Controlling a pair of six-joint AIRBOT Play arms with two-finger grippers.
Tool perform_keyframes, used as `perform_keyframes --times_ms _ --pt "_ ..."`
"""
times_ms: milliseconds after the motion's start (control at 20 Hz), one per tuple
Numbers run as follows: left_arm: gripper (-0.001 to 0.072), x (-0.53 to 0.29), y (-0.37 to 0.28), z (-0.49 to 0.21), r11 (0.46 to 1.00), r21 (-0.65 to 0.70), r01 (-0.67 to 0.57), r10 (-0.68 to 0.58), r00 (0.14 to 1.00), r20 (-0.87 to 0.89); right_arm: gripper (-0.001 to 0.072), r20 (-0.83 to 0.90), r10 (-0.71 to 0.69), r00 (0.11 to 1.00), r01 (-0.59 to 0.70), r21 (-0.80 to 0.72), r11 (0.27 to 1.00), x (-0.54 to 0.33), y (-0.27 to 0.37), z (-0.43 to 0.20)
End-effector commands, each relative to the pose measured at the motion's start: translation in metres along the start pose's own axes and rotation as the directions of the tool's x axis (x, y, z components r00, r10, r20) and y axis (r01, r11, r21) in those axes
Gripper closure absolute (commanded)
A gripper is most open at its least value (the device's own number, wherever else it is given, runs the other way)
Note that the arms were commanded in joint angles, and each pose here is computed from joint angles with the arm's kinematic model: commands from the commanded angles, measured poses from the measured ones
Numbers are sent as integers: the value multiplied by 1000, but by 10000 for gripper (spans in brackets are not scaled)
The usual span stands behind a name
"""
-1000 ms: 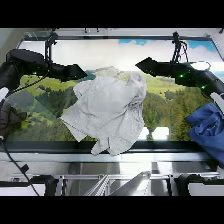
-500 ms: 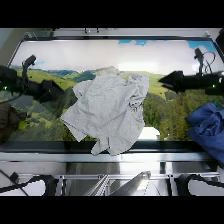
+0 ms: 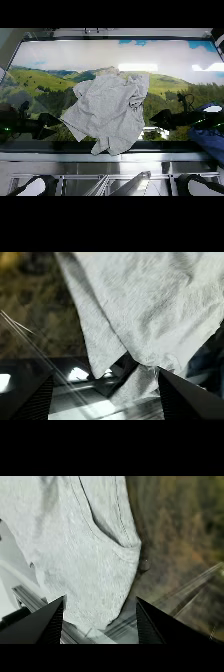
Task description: Fold the shirts.
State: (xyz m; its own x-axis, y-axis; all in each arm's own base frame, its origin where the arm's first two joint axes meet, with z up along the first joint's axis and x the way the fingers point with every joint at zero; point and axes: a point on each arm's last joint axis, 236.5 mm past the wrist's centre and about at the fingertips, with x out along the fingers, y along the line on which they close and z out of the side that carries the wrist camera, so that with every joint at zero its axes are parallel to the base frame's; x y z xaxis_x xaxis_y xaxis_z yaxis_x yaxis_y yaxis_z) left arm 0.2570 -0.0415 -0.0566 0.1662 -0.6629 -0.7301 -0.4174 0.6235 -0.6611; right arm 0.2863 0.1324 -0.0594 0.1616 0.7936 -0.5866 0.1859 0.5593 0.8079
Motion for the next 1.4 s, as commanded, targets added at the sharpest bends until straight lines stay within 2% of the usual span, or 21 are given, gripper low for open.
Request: perform_keyframes --times_ms 0,200,450,550,700,850,950,1150,1250,1300,1350 --pt "2 16 5 -24 995 -96 25 -28 999 -32 229 -30 -5 1000 5 -3 1000 14 -1 -16" --pt "2 44 4 -50 997 -76 -25 17 995 -100 228 -24 14 1000 -14 -13 1000 24 11 -15" --pt "21 77 -7 -49 994 17 -108 108 992 -59 228 -39 21 999 -22 -15 1000 25 13 -19" --pt "372 84 -11 -48 991 47 -123 125 992 -36 228 -52 24 998 -25 -20 999 26 15 -22" --pt "372 90 -11 -49 990 59 -132 134 990 -41 228 -68 34 997 -35 -19 999 26 17 -26" --pt "372 95 -4 -65 988 40 -149 153 975 -158 228 -83 43 996 -44 -18 999 25 19 -30" --pt "372 93 -5 -72 985 64 -160 171 957 -235 229 -94 49 994 -51 -18 999 25 21 -32" --pt "355 71 -37 -61 978 166 -124 164 952 -258 228 -110 44 993 -47 -22 999 24 19 -36" --pt "134 54 -38 -61 959 233 -162 218 946 -238 227 -153 31 988 -36 -27 999 23 16 -46" --pt "74 47 -30 -63 946 252 -203 261 938 -227 227 -171 19 985 -25 -35 999 22 13 -50" --pt "51 41 -20 -65 933 261 -247 304 930 -208 228 -181 1 984 -9 -44 999 22 9 -53"
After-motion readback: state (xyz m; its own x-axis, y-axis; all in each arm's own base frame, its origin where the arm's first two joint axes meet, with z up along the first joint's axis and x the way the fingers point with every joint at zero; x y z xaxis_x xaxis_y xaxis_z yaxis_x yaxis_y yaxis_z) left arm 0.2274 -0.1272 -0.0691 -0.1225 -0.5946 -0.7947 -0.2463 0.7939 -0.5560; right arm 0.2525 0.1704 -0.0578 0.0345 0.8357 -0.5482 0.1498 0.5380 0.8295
